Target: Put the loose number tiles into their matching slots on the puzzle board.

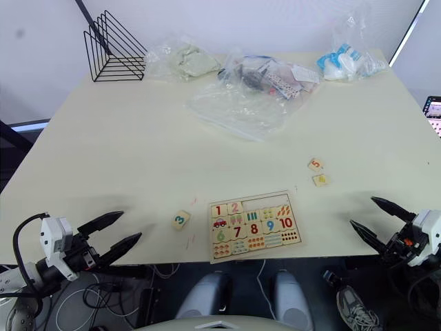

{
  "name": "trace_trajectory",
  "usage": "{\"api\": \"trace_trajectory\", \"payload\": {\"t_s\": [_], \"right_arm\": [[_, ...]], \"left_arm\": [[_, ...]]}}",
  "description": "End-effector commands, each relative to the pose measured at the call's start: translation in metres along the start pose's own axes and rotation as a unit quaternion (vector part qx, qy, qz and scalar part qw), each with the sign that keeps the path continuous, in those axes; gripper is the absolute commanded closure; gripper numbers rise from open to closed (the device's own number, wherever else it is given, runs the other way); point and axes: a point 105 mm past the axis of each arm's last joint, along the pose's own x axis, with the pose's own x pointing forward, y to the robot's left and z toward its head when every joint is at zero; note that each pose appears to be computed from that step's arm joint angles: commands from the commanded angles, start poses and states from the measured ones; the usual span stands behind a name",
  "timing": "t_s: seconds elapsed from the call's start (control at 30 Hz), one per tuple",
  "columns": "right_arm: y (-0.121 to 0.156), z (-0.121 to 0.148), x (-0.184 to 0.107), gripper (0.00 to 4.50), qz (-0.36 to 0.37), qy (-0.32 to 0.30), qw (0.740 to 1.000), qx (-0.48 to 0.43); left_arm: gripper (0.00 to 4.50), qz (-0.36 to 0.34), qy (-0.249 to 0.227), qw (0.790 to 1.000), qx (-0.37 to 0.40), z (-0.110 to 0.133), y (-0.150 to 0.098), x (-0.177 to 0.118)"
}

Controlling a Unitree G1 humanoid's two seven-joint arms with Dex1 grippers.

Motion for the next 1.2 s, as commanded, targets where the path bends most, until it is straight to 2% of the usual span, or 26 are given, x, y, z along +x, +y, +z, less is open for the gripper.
{"api": "trace_trajectory", "payload": {"t_s": [0.03,0.3,0.5,0.6,0.73,0.83,0.97,1.2], "right_arm": [[0.002,0.012,0.001,0.0,0.013,-0.018,1.0,-0.009],[0.009,0.019,0.006,0.0,0.058,-0.032,0.998,-0.007],[0.017,0.027,0.016,0.0,0.081,-0.044,0.996,-0.018],[0.023,0.031,0.018,0.0,0.098,-0.05,0.994,-0.021],[0.032,0.036,0.017,0.0,0.132,-0.055,0.99,-0.02],[0.037,0.038,0.013,0.0,0.161,-0.058,0.985,-0.012],[0.042,0.04,0.007,0.0,0.198,-0.062,0.978,-0.004],[0.049,0.042,0.0,0.0,0.253,-0.064,0.965,-0.005]], "left_arm": [[0.12,-0.033,0.015,0.998,0.044,0.008,0.003,-0.005],[0.12,-0.125,0.039,0.988,0.082,0.019,0.013,0.009],[0.12,-0.137,0.028,0.988,0.069,0.021,0.002,0.027],[0.12,-0.101,0.02,0.993,0.055,0.023,-0.005,0.037],[0.12,-0.064,0.025,0.997,0.034,0.023,-0.03,0.044],[0.12,-0.003,0.029,1.0,0.009,0.02,-0.036,0.048],[0.12,0.008,0.041,0.999,0.004,0.018,-0.057,0.056],[0.12,0.065,0.053,0.997,-0.005,0.015,-0.063,0.068]]}}
